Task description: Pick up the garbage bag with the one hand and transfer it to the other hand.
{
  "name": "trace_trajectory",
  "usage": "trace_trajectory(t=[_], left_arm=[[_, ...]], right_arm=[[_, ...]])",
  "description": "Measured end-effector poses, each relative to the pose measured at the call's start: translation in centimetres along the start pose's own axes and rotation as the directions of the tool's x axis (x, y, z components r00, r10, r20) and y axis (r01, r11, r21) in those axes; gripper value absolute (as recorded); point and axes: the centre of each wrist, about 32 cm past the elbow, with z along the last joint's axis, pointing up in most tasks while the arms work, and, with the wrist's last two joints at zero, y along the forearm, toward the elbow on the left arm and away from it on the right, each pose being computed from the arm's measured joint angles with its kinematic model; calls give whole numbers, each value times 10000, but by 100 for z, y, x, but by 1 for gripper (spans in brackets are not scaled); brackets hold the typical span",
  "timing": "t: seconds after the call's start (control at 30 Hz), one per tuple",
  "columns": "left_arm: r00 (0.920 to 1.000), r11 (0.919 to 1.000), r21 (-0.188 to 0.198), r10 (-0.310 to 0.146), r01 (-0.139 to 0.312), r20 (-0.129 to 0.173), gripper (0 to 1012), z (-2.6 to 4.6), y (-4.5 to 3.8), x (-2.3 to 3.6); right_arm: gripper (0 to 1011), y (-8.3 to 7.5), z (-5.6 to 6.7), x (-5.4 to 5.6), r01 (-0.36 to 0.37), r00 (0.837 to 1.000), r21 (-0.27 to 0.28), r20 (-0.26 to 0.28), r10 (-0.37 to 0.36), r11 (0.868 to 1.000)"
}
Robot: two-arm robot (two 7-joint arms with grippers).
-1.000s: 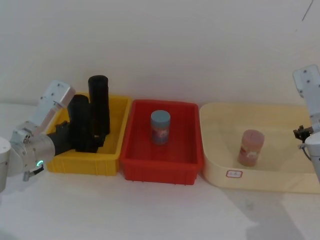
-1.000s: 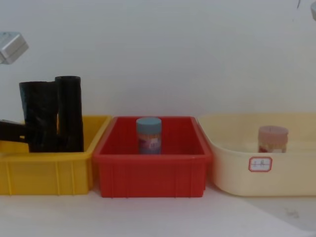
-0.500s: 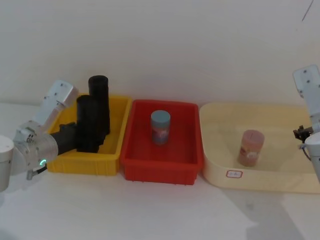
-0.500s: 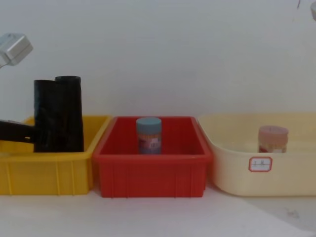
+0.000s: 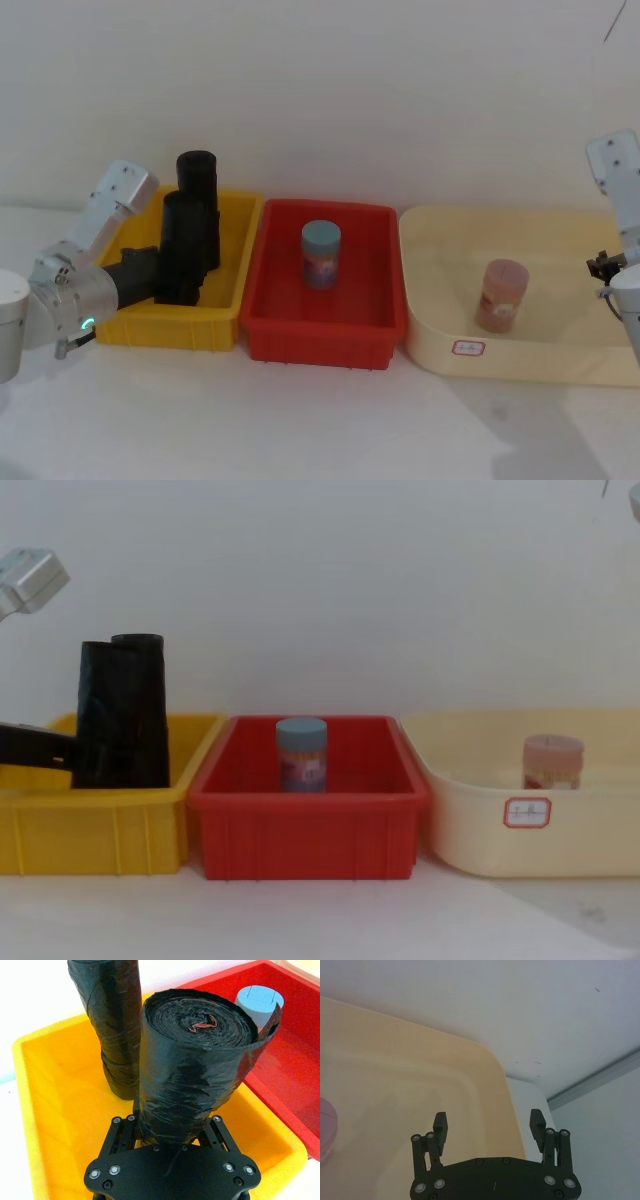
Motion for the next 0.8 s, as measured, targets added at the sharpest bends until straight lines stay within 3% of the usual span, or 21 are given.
trace_trajectory(t=[0.8], left_arm=[[10000,10000,-6,-29,29,-2,419,0,-8,0]], right_arm=[[1001,0,0,0,0,10000,0,-1,0,10000]])
